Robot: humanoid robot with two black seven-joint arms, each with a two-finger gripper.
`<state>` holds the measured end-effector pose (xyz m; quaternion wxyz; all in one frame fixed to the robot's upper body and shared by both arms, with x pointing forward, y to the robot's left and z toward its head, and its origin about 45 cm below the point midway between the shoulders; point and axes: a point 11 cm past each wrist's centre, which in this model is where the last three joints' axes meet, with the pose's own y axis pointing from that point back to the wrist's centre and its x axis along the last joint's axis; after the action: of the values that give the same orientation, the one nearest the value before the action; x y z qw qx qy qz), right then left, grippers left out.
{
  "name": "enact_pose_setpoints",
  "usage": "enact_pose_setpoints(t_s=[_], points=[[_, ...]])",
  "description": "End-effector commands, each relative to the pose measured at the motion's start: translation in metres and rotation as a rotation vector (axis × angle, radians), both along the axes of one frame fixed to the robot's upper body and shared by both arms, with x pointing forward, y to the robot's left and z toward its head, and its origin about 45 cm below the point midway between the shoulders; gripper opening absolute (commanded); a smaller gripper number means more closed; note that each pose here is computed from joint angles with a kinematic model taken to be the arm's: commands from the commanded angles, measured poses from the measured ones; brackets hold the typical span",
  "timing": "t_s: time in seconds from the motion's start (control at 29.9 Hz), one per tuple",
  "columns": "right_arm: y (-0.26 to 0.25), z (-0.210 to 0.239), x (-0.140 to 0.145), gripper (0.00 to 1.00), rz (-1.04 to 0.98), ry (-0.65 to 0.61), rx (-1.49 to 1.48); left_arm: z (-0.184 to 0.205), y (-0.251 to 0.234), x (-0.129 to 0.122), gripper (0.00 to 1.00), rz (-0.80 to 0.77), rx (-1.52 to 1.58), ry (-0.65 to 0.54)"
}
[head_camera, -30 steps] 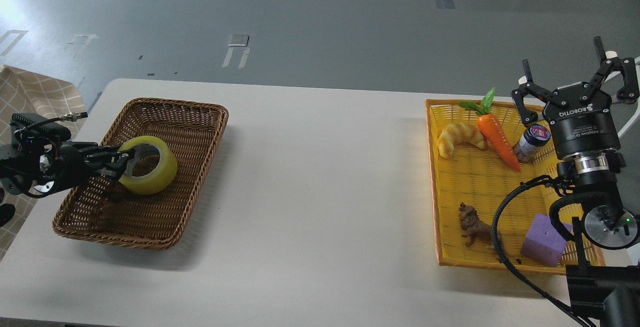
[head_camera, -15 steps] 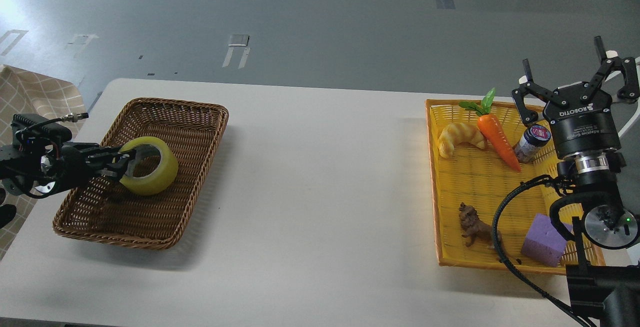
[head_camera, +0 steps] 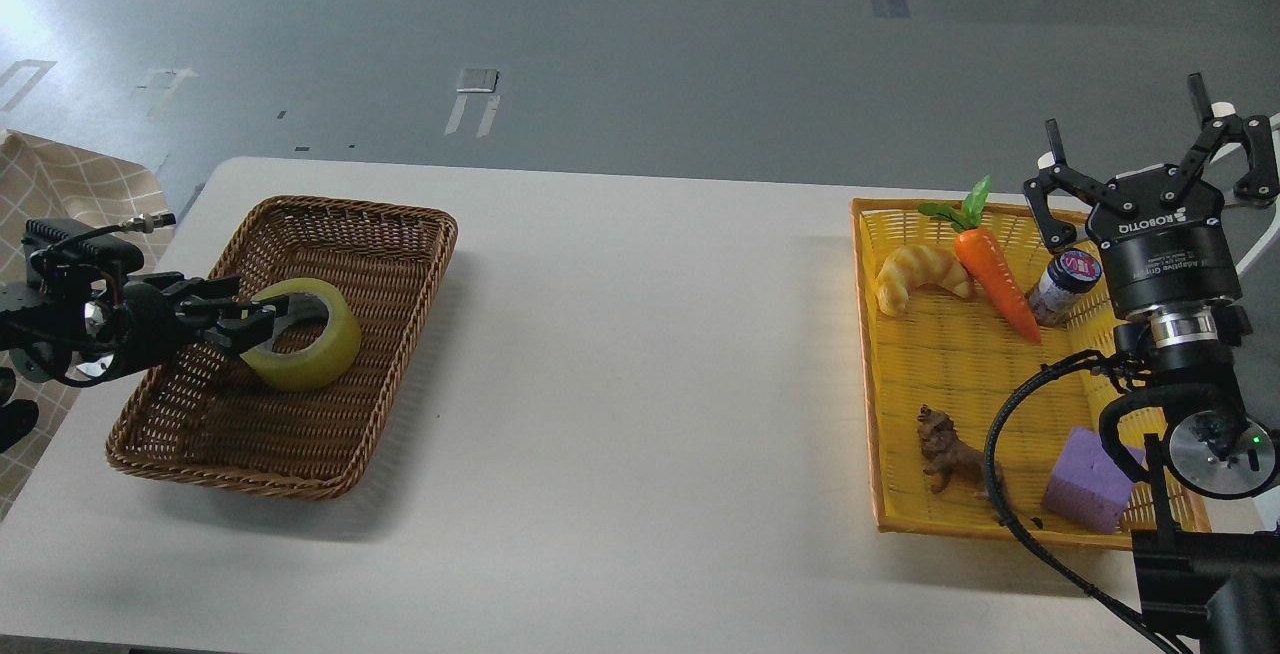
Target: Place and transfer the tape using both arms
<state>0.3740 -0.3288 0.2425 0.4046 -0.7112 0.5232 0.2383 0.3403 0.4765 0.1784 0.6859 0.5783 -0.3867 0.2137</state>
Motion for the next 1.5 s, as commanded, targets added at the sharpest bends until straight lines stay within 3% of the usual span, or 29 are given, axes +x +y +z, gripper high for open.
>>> enact_pose_setpoints(t_s=[0.0,0.23,0.33,0.43,0.63,0.97,1.47], points=[[0.000,0.000,0.000,1.00,0.000,0.000,0.000,0.024,-0.007,0.019,0.83,0.029,-0.075,-0.061],[0.001,0.003,0.001,1.00,0.002,-0.007,-0.001,0.113,-0.042,0.068,0.89,0.040,-0.325,-0.206],[0.000,0.004,0.001,1.00,0.001,-0.010,-0.001,0.171,-0.071,0.088,0.91,0.041,-0.593,-0.242],[0.000,0.006,0.001,1.00,0.001,-0.015,-0.001,0.219,-0.099,0.101,0.91,0.028,-0.903,-0.223],[0.002,0.009,0.004,1.00,0.005,-0.023,-0.002,0.253,-0.140,0.110,0.97,-0.025,-1.343,-0.127],[0.007,0.017,0.011,1.00,0.022,-0.038,-0.007,0.262,-0.174,0.116,0.98,-0.072,-1.736,-0.021],[0.010,0.041,0.029,1.00,0.045,-0.081,-0.040,0.182,-0.210,0.103,0.98,0.013,-2.125,0.135]])
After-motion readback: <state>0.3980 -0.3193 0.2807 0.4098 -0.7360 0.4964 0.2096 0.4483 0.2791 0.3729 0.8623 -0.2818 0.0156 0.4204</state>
